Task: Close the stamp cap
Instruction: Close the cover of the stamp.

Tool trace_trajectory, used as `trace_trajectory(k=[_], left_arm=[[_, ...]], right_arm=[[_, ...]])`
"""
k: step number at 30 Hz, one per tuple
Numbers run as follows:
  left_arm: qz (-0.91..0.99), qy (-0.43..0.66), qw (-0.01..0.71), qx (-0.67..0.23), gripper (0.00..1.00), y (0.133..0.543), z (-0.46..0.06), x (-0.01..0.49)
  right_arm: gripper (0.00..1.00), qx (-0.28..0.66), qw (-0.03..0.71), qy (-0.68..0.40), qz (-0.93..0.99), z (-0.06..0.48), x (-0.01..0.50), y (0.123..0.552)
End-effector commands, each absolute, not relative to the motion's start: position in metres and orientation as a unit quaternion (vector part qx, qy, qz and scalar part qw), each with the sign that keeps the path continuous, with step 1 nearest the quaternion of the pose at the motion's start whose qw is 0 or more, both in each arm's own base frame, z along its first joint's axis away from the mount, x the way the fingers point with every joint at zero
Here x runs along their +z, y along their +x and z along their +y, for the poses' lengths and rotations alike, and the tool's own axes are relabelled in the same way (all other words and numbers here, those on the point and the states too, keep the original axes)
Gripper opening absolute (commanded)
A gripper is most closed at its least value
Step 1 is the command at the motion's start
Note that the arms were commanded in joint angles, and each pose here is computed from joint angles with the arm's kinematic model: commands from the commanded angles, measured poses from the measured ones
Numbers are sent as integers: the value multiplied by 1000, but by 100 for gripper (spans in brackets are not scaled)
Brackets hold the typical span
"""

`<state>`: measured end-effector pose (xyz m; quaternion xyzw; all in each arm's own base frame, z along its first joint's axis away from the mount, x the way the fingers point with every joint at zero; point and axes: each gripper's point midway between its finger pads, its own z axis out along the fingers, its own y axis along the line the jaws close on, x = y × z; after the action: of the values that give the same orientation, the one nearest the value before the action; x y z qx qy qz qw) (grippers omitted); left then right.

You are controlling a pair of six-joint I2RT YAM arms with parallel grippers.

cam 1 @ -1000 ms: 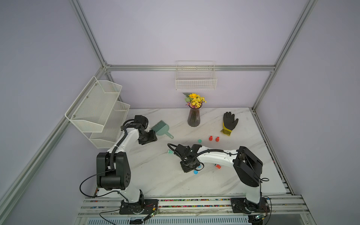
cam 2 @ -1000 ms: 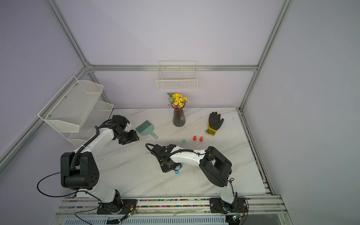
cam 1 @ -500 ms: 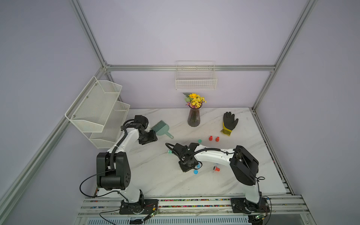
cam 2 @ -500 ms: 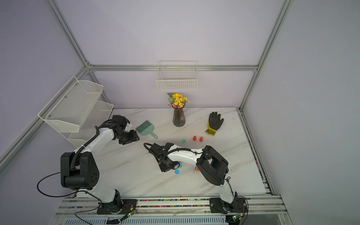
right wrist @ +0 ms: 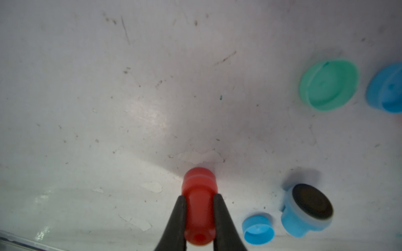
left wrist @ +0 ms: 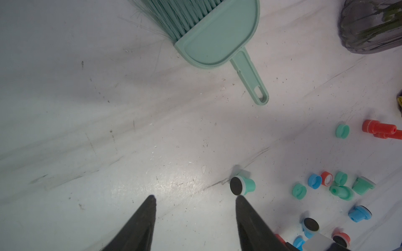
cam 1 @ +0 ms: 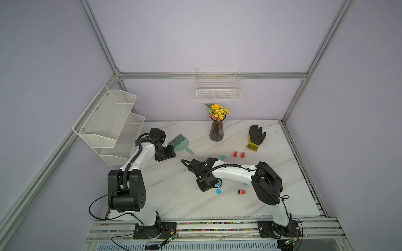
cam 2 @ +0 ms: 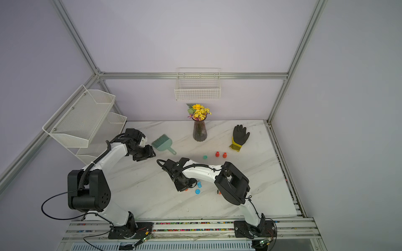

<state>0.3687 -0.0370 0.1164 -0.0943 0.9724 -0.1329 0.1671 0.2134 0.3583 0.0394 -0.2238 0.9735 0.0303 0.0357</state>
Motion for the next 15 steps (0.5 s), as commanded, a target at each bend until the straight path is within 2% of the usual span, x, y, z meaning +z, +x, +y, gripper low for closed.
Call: trace_trajectory(k=[1,9,15], left_arm=[[969,-82,189,-135,59,373,-34,127],[969,-84,190,-134,59,374,-33,128],[969,-86,188,-135,59,374,-32,126]], right_arm=[[0,32,47,-209,976,358,51,220],[0,71,93,-188,975,343,105,248],[0,65,98,-157,981,296,122,276]])
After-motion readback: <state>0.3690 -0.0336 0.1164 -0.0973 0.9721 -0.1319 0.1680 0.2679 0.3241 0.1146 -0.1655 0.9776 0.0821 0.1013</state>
